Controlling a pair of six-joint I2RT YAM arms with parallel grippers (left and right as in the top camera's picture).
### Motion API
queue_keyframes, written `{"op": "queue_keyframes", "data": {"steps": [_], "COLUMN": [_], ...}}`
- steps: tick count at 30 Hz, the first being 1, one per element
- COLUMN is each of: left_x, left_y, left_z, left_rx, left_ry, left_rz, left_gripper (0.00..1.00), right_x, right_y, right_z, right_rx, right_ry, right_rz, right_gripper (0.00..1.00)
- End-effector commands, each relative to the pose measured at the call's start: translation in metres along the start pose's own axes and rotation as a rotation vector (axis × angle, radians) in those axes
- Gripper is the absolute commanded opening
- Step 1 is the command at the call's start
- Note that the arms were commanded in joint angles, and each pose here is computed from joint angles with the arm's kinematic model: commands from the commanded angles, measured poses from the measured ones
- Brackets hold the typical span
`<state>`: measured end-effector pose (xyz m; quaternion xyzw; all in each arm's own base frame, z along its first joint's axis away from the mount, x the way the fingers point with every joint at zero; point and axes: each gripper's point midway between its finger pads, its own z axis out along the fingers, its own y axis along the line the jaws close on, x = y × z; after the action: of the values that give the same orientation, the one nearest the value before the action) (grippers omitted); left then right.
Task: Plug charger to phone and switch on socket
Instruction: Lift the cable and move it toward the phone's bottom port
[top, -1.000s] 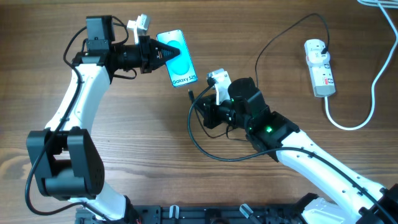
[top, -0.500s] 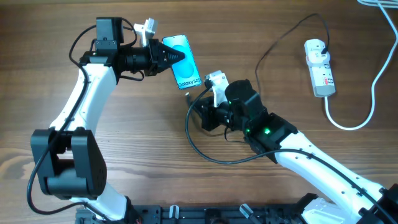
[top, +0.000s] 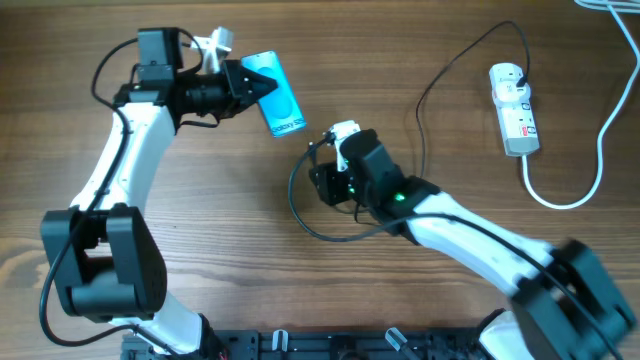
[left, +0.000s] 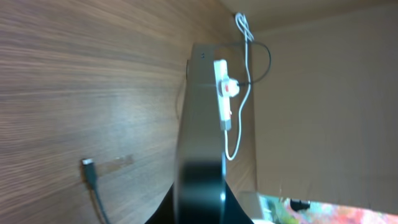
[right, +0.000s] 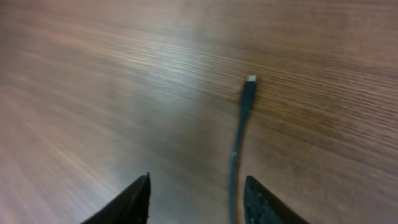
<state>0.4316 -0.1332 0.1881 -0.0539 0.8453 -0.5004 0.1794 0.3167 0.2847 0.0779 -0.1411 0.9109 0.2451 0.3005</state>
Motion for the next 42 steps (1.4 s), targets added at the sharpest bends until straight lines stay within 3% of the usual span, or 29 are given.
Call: {"op": "queue_keyframes", "data": {"steps": [1,7,11,22,25,32,38,42], "left_x": [-0.013,-0.017,-0.018,-0.018,-0.018,-0.017,-0.016,-0.015], "left_y": [0.017,0.034,0.035,0.035,0.035,0.035,0.035,0.035], "left_z": [-0.023,-0.042,-0.044,-0.044,-0.044,-0.044,-0.043,-0.043], "left_rx": [-0.022,-0.047,-0.048,-0.048,-0.048,-0.049,-0.048,-0.046], "left_ry": [-0.051,-0.076,-0.080,-0.080,-0.080,-0.078,-0.075,-0.070], "left_rz": [-0.020,-0.062,-0.065,-0.065,-0.065,-0.070,-0.074,-0.081], "left_gripper": [0.04,0.04,0.04,0.04,0.04,0.04,0.04,0.04], "right_x": [0.001,-0.005,-0.012,0.018,0.027,0.043,0.054,0.050], "right_y": [-0.018,-0.038,-0.033,-0.048,-0.046,-0.051,-0.053,-0.050], "right_z": [0.031,0.065,0.086,0.107,0.110,0.117,0.118,0.116], "right_rx": [0.084,0.189,0.180,0.220,0.196,0.224,0.256,0.254], "right_ry": [-0.017,-0.016,-0.006,0.068,0.099,0.141,0.202,0.221], "right_rz": [0.029,0.008,-0.010,0.015,0.018,0.016,0.008,0.008], "right_gripper": [0.52,0.52,0.46,0.38,0.29,0.23,0.05,0.04]}}
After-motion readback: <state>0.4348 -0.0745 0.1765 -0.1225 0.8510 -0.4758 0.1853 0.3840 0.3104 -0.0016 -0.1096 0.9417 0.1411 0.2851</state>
